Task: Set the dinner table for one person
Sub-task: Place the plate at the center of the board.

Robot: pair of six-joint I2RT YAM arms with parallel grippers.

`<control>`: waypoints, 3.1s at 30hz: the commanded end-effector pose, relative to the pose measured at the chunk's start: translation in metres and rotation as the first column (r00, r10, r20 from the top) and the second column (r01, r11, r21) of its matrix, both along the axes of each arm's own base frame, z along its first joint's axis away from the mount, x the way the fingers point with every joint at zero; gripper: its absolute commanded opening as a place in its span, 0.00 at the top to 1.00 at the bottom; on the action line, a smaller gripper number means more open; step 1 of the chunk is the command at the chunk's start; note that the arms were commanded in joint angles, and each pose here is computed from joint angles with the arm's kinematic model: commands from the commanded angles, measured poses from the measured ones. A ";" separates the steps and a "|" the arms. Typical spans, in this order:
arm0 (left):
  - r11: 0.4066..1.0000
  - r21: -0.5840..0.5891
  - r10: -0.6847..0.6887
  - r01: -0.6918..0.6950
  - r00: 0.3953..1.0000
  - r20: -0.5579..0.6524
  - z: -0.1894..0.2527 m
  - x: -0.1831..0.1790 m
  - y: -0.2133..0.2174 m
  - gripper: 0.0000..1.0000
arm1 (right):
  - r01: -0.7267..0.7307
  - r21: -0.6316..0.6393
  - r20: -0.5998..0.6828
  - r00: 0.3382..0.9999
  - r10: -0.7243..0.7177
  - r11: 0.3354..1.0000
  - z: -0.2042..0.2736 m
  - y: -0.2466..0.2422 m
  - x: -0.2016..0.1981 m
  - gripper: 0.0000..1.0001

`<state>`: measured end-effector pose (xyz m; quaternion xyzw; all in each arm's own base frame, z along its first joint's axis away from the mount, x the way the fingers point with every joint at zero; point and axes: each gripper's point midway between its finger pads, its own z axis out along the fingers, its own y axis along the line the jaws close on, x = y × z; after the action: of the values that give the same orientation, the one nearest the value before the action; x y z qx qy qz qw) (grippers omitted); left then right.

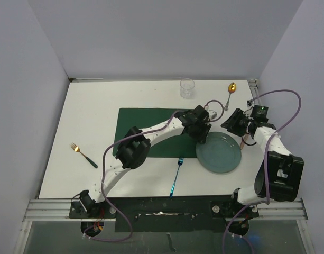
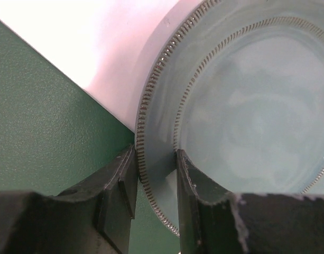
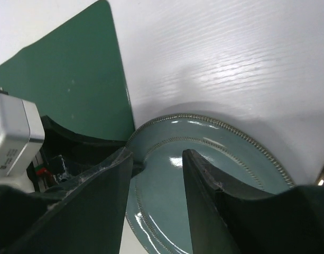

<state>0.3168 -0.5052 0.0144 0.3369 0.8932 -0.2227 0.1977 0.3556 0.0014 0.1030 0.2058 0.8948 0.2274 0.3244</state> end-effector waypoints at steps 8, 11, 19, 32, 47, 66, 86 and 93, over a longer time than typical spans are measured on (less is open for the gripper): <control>0.959 0.062 0.283 -0.277 0.912 -0.296 -0.056 0.003 0.129 0.77 | -0.144 -0.049 0.009 0.989 0.145 0.988 -0.014 0.055 0.028 0.57; 0.961 0.024 0.267 -0.275 0.903 -0.336 -0.052 0.003 0.135 0.77 | -0.177 -0.054 -0.012 0.984 0.177 0.983 -0.022 0.072 0.035 0.57; 0.978 -0.004 0.192 -0.210 0.900 -0.392 -0.060 -0.009 0.116 0.77 | -0.213 -0.081 -0.065 0.976 0.208 0.974 -0.039 0.086 0.034 0.57; 0.994 -0.066 0.055 -0.085 0.928 -0.370 -0.039 -0.028 0.084 0.41 | -0.210 -0.122 -0.047 0.978 0.205 0.970 -0.024 0.080 0.034 0.57; 0.987 -0.065 -0.155 0.144 0.962 -0.226 0.007 -0.080 -0.007 0.30 | -0.154 -0.192 0.025 0.987 0.161 0.969 0.018 0.061 0.024 0.57; 0.877 0.365 0.195 -0.312 0.926 0.324 0.013 -0.007 0.091 0.29 | -0.140 -0.158 0.047 0.988 0.149 0.977 0.021 0.060 0.016 0.57; 0.957 -0.151 0.252 -0.247 0.968 0.013 0.089 -0.002 0.089 0.28 | -0.157 -0.149 0.100 0.980 0.173 0.976 0.049 0.067 0.017 0.56; 0.876 -0.342 0.276 -0.340 0.935 -0.221 0.093 0.009 0.114 0.29 | -0.188 -0.148 0.007 0.982 0.191 0.971 0.006 0.071 -0.012 0.58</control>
<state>0.3085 -0.3867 0.0583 0.1755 0.9305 -0.2457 0.2072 0.3576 0.0675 0.1237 0.1022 0.9169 0.1906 0.3355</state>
